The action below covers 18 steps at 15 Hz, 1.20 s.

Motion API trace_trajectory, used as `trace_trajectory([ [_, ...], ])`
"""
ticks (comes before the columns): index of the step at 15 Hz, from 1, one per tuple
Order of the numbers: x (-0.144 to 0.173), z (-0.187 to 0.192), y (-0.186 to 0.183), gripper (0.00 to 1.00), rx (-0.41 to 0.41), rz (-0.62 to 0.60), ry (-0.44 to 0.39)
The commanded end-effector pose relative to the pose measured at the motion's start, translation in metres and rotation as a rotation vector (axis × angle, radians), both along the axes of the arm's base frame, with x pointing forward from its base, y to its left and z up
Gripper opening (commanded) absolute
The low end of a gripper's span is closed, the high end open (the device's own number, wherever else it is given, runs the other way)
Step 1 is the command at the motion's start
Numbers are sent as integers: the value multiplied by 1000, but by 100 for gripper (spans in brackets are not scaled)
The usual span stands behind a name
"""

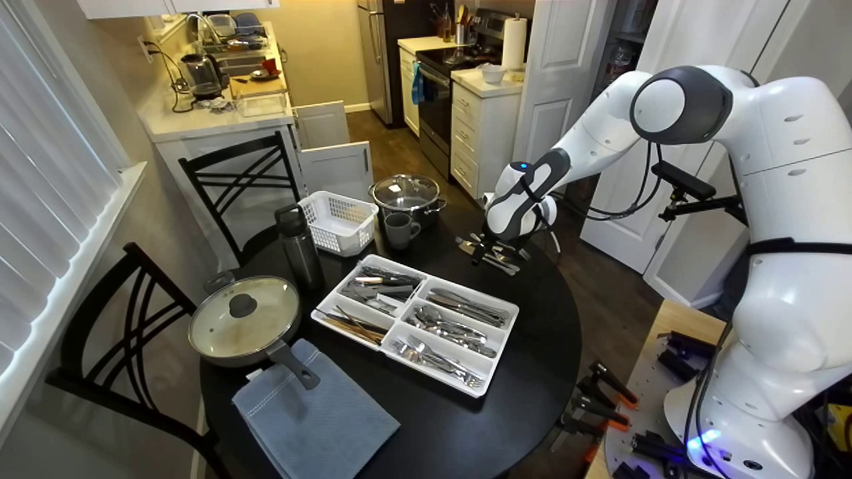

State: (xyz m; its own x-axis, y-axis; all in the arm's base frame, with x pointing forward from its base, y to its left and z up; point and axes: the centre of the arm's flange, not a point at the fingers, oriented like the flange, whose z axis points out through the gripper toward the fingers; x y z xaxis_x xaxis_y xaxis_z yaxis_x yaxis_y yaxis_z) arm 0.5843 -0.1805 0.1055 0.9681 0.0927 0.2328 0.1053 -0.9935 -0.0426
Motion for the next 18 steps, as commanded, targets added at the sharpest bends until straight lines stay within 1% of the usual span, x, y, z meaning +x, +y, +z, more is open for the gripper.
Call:
trace_trajectory([
  [1,-13,-1,1,100,-30,19,19],
  [7,-27,-27,-2,100,-35,-2,77],
  [11,-32,-37,-3,100,-31,-6,96],
  [14,-32,-38,-2,100,-26,-8,92],
  [18,-29,-38,2,100,25,-28,96],
])
